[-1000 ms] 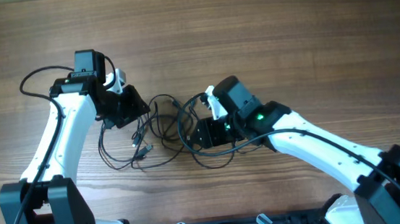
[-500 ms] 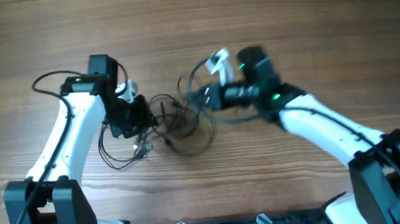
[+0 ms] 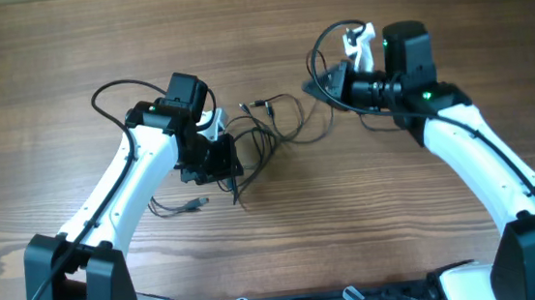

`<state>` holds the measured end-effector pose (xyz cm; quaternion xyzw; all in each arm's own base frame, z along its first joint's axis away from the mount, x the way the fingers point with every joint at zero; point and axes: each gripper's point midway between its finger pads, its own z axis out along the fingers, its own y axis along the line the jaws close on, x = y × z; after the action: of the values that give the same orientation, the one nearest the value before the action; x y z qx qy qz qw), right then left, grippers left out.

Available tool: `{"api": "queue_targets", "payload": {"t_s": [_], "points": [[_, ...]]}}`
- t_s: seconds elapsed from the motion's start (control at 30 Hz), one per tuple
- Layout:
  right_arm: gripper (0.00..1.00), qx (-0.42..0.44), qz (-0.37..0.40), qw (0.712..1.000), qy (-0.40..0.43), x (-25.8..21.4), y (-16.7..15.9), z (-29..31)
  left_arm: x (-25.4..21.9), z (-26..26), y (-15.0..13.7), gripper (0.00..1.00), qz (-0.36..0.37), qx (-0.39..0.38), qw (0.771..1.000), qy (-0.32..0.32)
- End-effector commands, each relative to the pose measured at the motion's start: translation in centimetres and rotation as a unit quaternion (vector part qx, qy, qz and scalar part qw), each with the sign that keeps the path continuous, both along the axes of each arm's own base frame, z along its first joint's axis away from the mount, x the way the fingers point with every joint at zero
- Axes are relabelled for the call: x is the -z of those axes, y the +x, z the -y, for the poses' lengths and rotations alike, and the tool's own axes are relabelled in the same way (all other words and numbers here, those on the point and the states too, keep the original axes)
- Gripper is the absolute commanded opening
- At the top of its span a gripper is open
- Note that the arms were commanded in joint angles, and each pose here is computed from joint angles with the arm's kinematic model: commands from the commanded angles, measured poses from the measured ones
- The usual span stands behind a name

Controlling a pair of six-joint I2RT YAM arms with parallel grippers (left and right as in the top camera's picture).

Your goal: Untangle cables

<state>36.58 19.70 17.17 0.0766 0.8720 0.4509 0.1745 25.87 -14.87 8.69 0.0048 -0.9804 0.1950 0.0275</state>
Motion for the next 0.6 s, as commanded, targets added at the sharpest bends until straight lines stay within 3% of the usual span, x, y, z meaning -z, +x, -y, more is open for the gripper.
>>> {"api": "queue_targets", "payload": {"t_s": [0.0, 0.1, 0.17, 0.27, 0.33, 0.37, 0.4, 0.43, 0.47, 0.57], "points": [[0.05, 0.019, 0.097, 0.981, -0.167, -3.5, 2.8, 3.7, 0.4, 0.2, -0.1, 0.35, -0.002, 0.010, 1.000, -0.004], [0.05, 0.030, 0.147, 0.966, -0.212, -11.3, 3.4, 5.0, 0.3, 0.4, 0.3, 0.35, 0.008, 0.010, 1.000, -0.006], [0.05, -0.010, 0.215, 0.962, -0.168, -17.3, 2.8, 3.3, 0.3, 0.4, 0.5, 0.35, 0.011, 0.010, 1.000, -0.007], [0.04, -0.129, 0.344, 0.930, -0.027, -26.1, -0.5, -1.2, 0.3, 0.4, 0.5, 0.36, 0.011, 0.010, 1.000, -0.007], [0.04, -0.159, 0.377, 0.912, 0.008, -27.8, -1.3, -2.1, 0.3, 0.4, 0.5, 0.36, 0.011, 0.010, 1.000, -0.007], [0.04, -0.156, 0.374, 0.914, 0.004, -27.6, -1.1, -2.0, 0.2, 0.6, 0.5, 0.30, 0.010, 0.011, 1.000, -0.012], [0.04, -0.156, 0.373, 0.915, 0.004, -27.6, -1.0, -2.0, -0.1, 1.4, 0.3, 0.20, 0.014, 0.033, 0.999, -0.039], [0.04, -0.151, 0.370, 0.917, 0.003, -27.5, -0.9, -2.0, -1.3, 3.2, -0.1, 0.19, 0.026, 0.080, 0.991, -0.105], [0.04, -0.139, 0.360, 0.922, -0.002, -27.3, -0.6, -1.7, -2.2, 4.4, -0.3, 0.23, 0.038, 0.107, 0.982, -0.150], [0.04, -0.132, 0.354, 0.926, -0.009, -26.9, -0.4, -1.6, -3.6, 6.1, 0.3, 0.50, 0.068, 0.133, 0.966, -0.209]]}}
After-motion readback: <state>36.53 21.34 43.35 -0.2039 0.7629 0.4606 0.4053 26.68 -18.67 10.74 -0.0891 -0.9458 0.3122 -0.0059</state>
